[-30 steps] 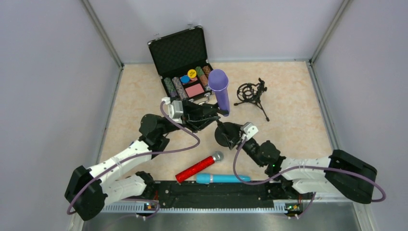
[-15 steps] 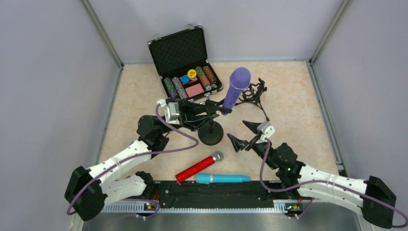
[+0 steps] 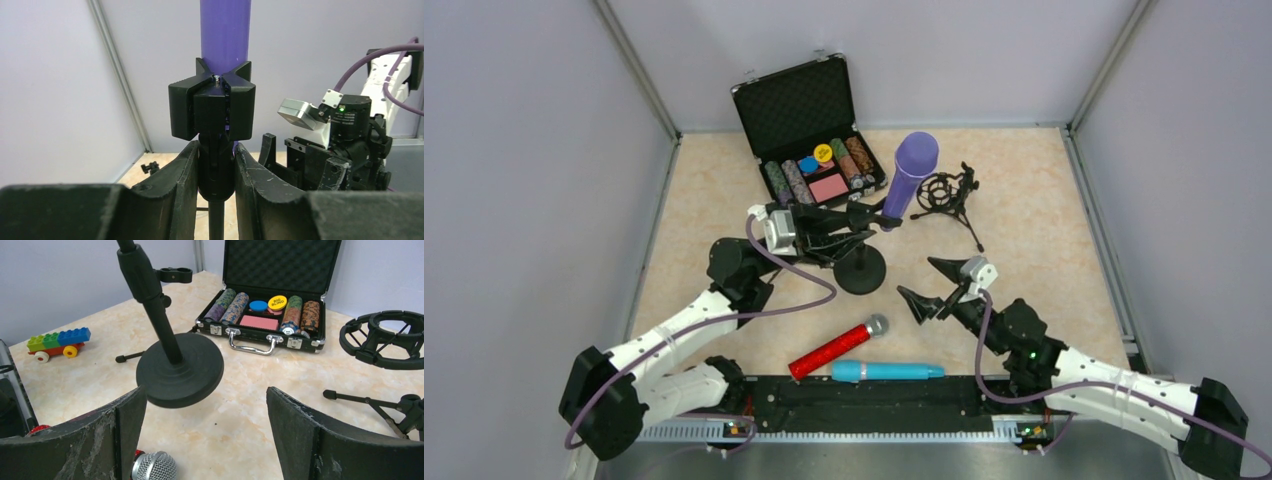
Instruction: Attach the microphones to the stand
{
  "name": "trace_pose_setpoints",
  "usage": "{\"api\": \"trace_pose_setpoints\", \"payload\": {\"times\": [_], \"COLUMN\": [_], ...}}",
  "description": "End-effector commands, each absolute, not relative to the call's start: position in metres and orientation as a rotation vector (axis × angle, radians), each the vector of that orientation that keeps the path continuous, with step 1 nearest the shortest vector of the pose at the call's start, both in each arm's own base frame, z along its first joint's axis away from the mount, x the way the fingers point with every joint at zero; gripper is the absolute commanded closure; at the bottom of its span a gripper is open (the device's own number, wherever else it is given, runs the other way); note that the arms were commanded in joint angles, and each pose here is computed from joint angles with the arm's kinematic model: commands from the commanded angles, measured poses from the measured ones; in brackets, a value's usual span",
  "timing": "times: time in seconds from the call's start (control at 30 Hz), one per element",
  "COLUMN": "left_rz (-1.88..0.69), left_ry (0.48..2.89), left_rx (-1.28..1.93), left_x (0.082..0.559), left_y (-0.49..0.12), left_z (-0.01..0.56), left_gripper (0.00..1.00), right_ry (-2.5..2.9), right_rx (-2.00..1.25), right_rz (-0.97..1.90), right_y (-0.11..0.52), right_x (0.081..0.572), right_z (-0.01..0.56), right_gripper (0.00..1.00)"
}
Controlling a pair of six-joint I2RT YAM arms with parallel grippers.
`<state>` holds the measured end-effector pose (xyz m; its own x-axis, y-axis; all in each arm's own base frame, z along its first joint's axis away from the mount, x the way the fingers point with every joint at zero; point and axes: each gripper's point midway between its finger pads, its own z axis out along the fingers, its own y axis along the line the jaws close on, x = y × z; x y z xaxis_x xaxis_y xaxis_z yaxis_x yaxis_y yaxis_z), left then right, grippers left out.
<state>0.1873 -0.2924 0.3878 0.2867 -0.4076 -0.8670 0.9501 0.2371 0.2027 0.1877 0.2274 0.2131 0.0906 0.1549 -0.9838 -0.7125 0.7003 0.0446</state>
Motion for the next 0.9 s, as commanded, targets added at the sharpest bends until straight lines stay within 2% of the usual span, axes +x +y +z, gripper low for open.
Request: {"api": "trace_pose_setpoints", "payload": {"times": [0.0, 0.47, 0.87], "left_rz": [-0.958, -0.938, -0.937], "left_ry": [0.603, 0.709, 0.763], "left_rx": [0.779, 0.701, 0.62], "left_x": [0.184, 0.234, 0.29], "left_y": [-0.268, -0.275, -0.296], "left_z": [0.448, 0.431, 0.422], "left_gripper": [1.0, 1.0, 1.0], "right_ry": [1.326, 1.43, 1.382], "right_rx": [-0.489, -0.437, -0.218], "right_rz": [0.717, 0.686, 0.768], "right_y": [0.228, 0.217, 0.175], "right_x": [0.188, 0.192, 0.179], "right_z": [0.225, 0.23, 0.274], "right_gripper": [0.13, 0.13, 0.12]}}
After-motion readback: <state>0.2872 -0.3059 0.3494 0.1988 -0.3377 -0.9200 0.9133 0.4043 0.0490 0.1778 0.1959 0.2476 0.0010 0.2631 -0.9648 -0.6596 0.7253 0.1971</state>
